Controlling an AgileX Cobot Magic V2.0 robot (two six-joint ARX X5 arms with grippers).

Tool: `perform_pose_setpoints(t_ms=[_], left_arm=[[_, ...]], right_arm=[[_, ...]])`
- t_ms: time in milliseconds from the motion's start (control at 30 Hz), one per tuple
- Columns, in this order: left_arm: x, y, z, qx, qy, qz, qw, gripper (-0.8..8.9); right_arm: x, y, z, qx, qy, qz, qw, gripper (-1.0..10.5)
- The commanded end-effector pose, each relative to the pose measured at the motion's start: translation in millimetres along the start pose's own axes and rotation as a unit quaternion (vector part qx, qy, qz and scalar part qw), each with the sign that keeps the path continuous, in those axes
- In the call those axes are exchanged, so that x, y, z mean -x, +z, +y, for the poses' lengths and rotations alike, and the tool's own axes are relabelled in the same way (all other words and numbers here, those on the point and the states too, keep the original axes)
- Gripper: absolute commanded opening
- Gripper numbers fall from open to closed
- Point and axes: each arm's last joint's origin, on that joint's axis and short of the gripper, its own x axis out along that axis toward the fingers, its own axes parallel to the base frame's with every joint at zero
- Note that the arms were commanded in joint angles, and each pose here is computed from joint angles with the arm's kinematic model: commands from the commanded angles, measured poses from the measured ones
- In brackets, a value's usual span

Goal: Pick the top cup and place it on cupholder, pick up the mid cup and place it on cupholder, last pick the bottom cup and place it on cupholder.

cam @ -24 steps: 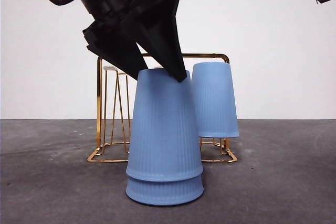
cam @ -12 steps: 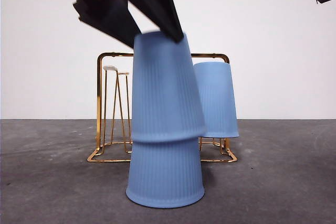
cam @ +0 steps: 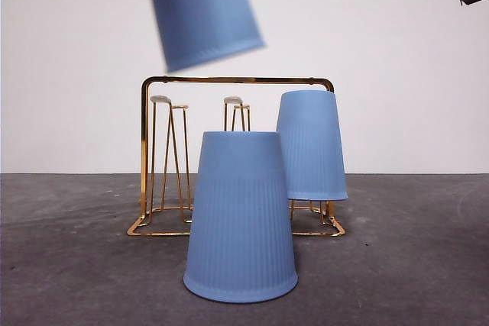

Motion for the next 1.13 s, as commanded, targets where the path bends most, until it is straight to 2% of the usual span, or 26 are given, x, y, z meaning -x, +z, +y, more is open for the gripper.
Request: perform_pose_setpoints(t_ms=[33, 167, 467, 833, 1133], left_arm=[[12, 9, 4, 0.010, 0.040, -0.033, 0.999, 2.35], [17, 10, 13, 0.019, 0.102, -0.043, 0.994, 2.35], [-9, 14, 34, 0.040, 0.147, -0.036, 0.988, 2.35], [-72, -3, 55, 0.052, 0.161, 0.064, 0.984, 2.35], [-111, -23, 68, 0.067, 0.131, 0.134, 0.980, 2.47]], right_arm=[[1, 3, 1, 0.002, 0.003, -0.009, 1.000, 4.5], [1, 4, 1, 0.003, 0.003, -0.013, 1.000, 4.5], [1, 4, 1, 0.003, 0.003, -0.013, 1.000, 4.5], [1, 4, 1, 0.003, 0.003, -0.013, 1.000, 4.5], [1, 4, 1, 0.003, 0.003, -0.013, 1.000, 4.5]])
